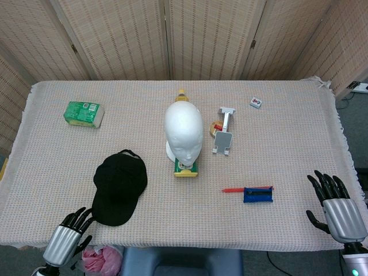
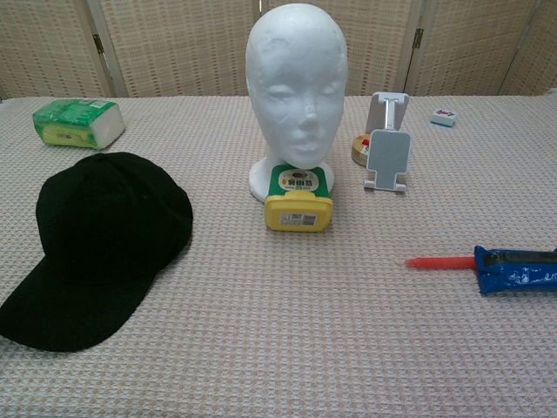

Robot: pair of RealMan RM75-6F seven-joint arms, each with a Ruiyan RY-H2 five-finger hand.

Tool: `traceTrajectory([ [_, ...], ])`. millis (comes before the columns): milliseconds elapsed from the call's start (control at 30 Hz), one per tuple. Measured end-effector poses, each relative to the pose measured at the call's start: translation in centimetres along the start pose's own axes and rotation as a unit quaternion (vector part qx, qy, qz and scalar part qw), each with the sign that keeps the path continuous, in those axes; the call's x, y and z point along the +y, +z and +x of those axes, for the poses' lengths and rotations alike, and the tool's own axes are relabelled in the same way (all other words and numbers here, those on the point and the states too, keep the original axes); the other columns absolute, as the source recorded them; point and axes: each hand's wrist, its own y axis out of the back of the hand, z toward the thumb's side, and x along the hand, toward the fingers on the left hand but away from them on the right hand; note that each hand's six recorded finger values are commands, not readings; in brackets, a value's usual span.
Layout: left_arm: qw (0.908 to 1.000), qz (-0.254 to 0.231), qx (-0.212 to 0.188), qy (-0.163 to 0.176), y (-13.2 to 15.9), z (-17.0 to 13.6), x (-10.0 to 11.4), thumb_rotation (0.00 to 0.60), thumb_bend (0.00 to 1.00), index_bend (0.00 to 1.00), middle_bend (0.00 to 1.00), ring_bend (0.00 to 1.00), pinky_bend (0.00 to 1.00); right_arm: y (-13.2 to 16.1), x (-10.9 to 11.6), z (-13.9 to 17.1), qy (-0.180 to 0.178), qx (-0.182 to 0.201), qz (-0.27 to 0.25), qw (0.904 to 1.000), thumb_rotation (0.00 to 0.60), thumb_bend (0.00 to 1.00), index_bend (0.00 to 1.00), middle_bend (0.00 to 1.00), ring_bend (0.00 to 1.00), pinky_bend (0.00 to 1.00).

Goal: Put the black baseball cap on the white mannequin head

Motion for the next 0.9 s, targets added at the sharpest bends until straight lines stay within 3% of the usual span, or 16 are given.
traceTrajectory([
  [900, 0.9999, -0.006, -0.01, 0.013, 1.3, 2.4, -3.5, 0.6, 0.27, 0.36, 0.27, 0.24, 0.41, 0.2, -0.1, 0.1, 0.0, 0.002, 0.005, 1.0, 0.6, 0.25, 0.0, 0.0, 0.0, 0.0],
])
